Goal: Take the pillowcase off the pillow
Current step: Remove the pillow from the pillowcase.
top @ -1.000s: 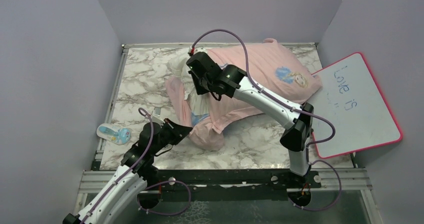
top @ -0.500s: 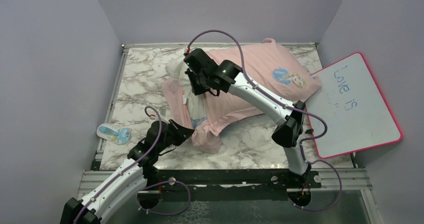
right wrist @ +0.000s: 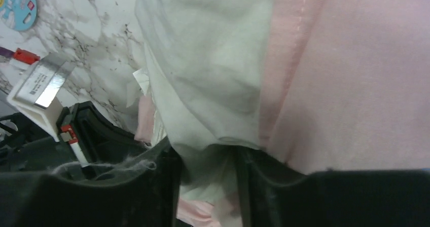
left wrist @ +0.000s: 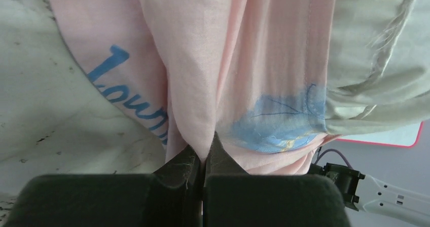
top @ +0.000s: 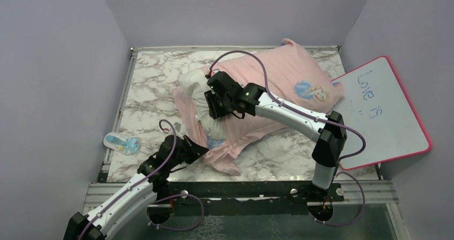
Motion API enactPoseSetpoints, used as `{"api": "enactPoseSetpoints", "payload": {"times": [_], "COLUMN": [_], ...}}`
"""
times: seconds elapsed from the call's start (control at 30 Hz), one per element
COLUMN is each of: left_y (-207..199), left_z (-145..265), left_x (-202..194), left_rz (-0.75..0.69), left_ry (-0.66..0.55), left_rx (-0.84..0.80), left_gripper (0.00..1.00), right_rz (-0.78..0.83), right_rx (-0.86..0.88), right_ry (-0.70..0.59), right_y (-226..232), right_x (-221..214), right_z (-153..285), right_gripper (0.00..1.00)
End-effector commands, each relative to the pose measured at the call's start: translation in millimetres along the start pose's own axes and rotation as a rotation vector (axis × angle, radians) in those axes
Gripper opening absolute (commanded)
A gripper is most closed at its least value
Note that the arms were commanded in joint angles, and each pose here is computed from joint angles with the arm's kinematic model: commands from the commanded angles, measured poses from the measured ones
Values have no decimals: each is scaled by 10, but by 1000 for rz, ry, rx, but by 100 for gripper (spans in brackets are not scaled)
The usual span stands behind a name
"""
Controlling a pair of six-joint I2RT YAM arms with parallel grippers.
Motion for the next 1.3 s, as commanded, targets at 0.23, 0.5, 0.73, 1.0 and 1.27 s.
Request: {"api": "enactPoseSetpoints", "payload": {"times": [0.23, 0.5, 0.73, 1.0, 1.27], "left_y": [313, 298, 253, 179, 202], "left_z": [-14, -52, -33, -15, 4], "left_x": [-177, -186, -186, -180, -210], "left_rz": [21, 9, 5, 2, 9], "left_ry": [85, 100, 100, 102, 119], "left_rx": [58, 62, 34, 15, 21], "left_gripper": [0, 0, 0, 0, 0], "right_rz": [123, 134, 158, 217, 212], "right_rx": [-166, -329, -207, -171, -506], "right_ry": [-16, 54, 86, -17, 41], "right_y": [336, 218, 457, 693, 163], "right_x": [-95, -575, -694, -498, -861], "right_z": [-111, -334, -396, -213, -490], "right_gripper": [73, 83, 92, 93, 92]}}
Point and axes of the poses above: each gripper's point midway between its finger pads, its own z axis back along the fingers, its own y axis along the line the jaws close on, x = y × z, the point moved 3 cm from there along z, back along the fingers, and after that the axes turned 12 degrees about z, right-handed, at the moved point
